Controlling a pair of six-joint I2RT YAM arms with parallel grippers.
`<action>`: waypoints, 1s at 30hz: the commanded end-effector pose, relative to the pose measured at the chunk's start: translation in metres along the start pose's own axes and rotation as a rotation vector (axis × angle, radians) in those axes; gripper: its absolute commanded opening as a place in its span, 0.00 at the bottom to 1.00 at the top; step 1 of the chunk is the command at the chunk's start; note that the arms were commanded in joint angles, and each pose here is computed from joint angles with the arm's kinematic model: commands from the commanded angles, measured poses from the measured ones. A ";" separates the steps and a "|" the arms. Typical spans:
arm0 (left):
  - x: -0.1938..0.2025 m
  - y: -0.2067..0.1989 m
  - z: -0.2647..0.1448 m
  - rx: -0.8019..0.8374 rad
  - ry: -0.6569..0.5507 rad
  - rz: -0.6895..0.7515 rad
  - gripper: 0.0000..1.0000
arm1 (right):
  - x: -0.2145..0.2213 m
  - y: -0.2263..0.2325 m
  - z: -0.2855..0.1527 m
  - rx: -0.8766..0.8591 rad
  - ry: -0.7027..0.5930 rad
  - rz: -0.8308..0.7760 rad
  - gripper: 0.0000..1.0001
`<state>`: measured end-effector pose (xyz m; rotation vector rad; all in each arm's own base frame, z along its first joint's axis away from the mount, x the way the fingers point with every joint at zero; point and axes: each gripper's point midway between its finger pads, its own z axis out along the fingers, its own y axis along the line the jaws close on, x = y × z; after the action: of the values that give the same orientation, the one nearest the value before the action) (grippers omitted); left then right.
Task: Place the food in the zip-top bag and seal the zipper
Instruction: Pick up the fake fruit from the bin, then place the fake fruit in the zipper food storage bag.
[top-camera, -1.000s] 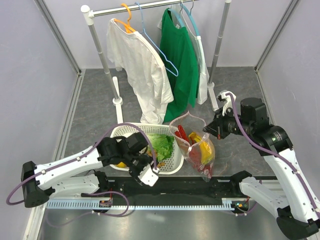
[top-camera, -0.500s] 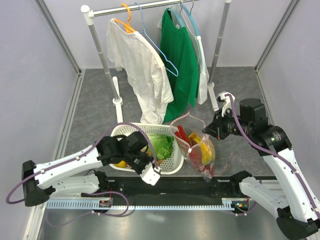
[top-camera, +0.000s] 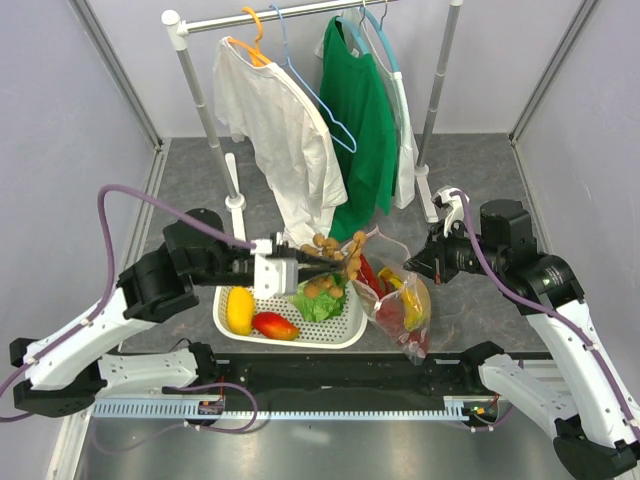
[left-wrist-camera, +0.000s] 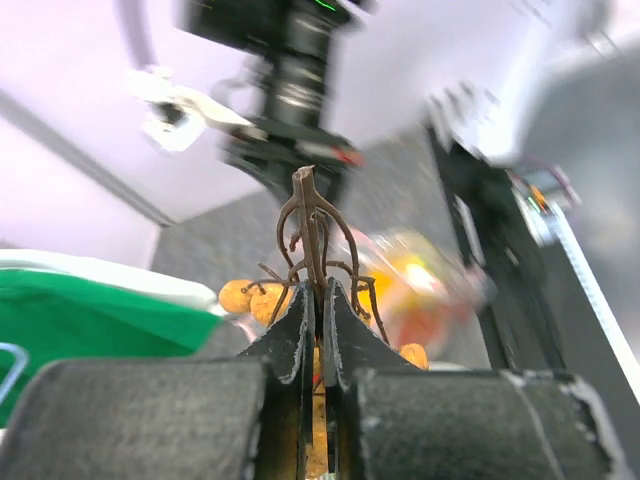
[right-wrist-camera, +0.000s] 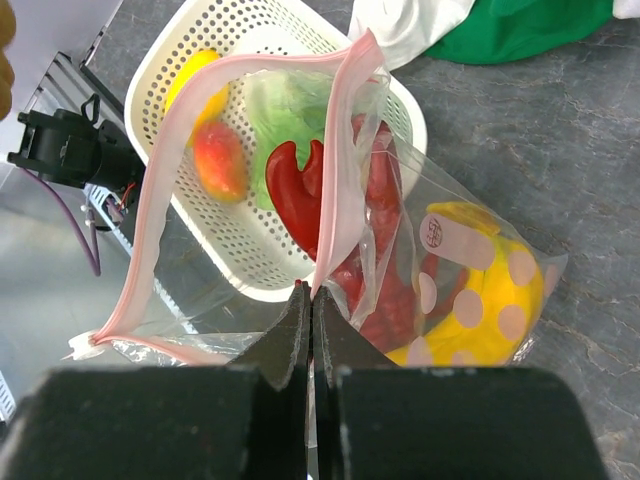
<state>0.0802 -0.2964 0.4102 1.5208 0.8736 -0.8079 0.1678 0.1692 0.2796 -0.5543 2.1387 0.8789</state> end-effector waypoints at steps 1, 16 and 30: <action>-0.042 0.075 0.021 -0.306 -0.180 -0.148 0.02 | 0.000 0.009 -0.002 -0.051 -0.007 -0.014 0.00; 0.023 0.056 0.075 -0.324 -0.201 -0.177 0.02 | -0.008 0.018 -0.007 -0.063 -0.037 0.051 0.00; 0.048 -0.022 0.085 0.020 -0.143 -0.253 0.02 | -0.008 0.024 -0.004 -0.110 -0.044 0.059 0.00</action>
<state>0.1044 -0.3710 0.3574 1.2780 0.9644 -0.9903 0.1585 0.1779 0.2857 -0.4900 2.1475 0.9931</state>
